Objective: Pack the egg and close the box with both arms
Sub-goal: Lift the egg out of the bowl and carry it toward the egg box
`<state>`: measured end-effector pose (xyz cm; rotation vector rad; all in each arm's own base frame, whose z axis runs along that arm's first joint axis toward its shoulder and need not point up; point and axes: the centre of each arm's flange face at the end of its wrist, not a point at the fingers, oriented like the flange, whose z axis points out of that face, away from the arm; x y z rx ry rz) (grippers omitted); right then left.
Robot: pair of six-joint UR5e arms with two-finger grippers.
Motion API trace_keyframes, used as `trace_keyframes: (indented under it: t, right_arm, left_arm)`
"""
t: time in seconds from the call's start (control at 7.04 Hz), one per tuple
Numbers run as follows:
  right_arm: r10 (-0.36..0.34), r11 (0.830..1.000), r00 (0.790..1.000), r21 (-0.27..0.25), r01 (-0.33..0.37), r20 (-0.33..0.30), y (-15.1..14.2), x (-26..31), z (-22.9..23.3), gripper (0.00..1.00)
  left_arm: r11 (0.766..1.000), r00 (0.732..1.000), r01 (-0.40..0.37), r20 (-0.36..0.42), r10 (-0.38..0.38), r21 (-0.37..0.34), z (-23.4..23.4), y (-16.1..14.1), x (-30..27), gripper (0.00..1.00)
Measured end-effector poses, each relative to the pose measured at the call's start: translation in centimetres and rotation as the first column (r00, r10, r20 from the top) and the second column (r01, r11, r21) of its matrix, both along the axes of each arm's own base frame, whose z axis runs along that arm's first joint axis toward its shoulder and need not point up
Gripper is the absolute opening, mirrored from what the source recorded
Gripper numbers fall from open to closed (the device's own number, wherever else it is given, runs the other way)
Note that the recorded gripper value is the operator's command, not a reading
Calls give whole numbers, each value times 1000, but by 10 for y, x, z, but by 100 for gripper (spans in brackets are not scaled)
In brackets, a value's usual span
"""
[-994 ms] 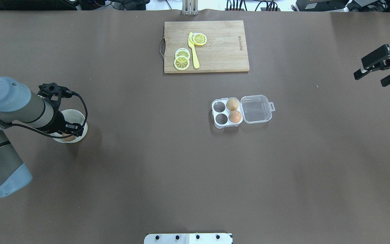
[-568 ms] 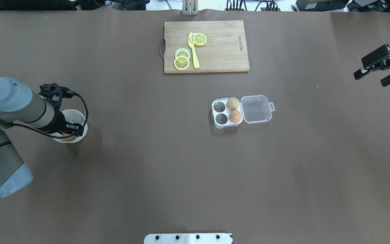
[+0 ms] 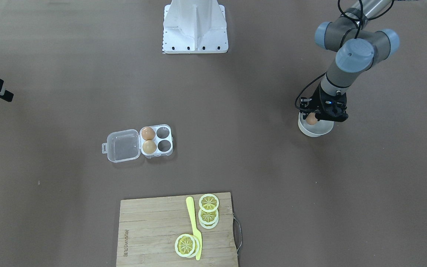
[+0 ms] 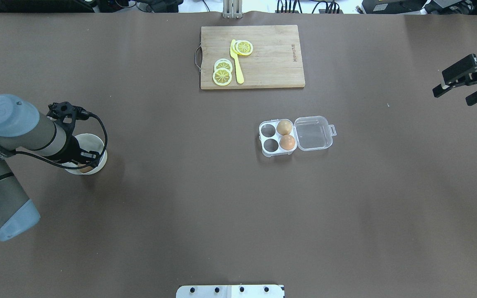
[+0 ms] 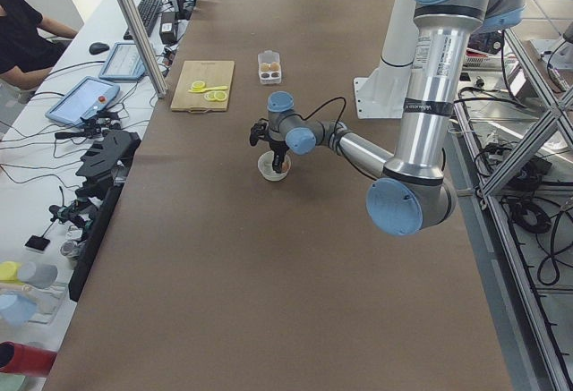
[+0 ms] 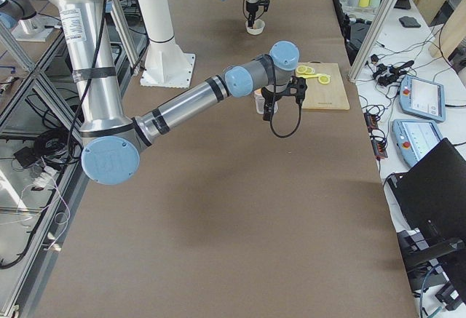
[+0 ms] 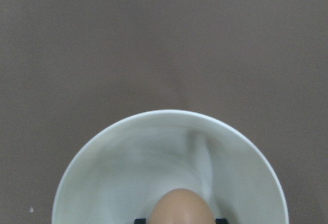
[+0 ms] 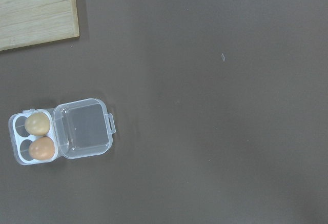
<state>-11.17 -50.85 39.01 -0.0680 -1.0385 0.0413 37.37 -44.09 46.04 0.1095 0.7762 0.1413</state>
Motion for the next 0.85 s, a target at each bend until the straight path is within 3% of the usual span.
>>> trace_keyframes:
  t: [0.43,0.85]
  right_arm:
    - [0,1000,1000,-1,0,0,0,0,1,100]
    - [0,1000,1000,1,0,0,0,0,0,100]
  left_arm:
    - [1000,999,-5,-37,4,-13,-10,5,-21,0]
    - [994,986,106,-132,-105,1,-60,2,-80,0]
